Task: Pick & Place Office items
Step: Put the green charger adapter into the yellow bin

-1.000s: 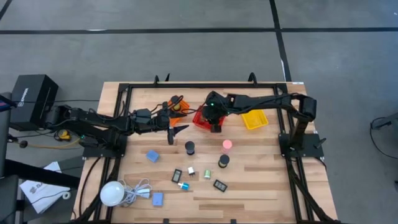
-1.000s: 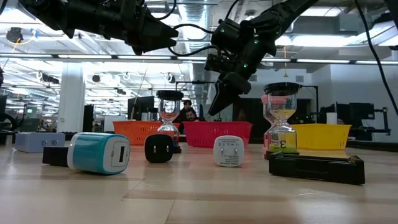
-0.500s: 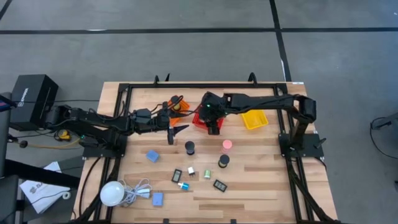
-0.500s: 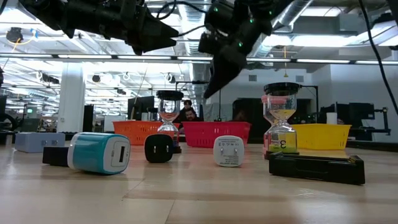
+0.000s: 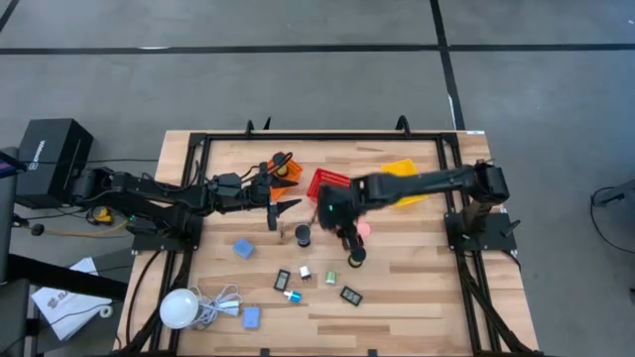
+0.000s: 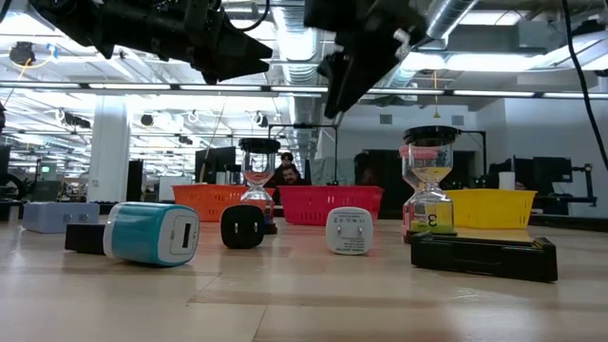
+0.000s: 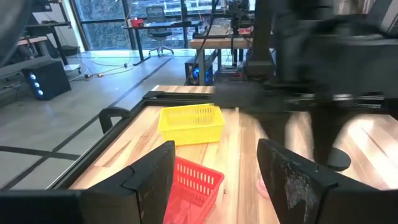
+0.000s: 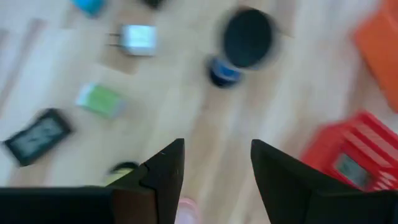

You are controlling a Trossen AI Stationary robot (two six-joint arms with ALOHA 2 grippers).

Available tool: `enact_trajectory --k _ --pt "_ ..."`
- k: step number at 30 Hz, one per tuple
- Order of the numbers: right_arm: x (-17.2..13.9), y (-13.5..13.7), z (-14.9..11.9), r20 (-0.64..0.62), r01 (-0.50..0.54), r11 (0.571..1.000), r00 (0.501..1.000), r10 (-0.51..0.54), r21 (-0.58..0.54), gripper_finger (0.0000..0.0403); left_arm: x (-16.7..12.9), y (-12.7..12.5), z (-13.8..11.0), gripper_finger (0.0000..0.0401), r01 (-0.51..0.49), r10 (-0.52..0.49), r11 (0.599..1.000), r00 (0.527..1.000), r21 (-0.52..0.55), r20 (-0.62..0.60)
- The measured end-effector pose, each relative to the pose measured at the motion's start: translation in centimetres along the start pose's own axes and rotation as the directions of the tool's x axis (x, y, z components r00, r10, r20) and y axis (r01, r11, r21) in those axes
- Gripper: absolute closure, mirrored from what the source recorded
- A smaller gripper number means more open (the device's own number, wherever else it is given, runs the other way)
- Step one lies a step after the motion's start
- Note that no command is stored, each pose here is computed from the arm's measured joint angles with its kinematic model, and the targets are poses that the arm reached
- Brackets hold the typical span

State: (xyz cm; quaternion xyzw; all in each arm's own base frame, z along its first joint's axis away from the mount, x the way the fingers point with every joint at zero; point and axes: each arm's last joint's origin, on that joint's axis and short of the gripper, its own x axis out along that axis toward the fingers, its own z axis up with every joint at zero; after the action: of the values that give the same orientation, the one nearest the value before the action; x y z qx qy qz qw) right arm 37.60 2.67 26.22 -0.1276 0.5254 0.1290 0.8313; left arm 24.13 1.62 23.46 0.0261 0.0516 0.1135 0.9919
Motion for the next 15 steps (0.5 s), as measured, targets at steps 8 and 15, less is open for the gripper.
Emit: enact_trajectory --k 8,15 --pt "0.1 5.1 1.4 0.024 -0.050 0.984 0.998 0.055 -0.173 0.0225 0.0 0.0 0.0 0.0179 0.000 0.000 1.000 1.000 -0.009 0.001" --pt "0.1 6.9 1.8 0.046 -0.064 0.995 0.997 0.068 -0.081 0.0225 0.0 0.0 0.0 0.0179 0.000 0.000 0.997 1.000 -0.079 0.001"
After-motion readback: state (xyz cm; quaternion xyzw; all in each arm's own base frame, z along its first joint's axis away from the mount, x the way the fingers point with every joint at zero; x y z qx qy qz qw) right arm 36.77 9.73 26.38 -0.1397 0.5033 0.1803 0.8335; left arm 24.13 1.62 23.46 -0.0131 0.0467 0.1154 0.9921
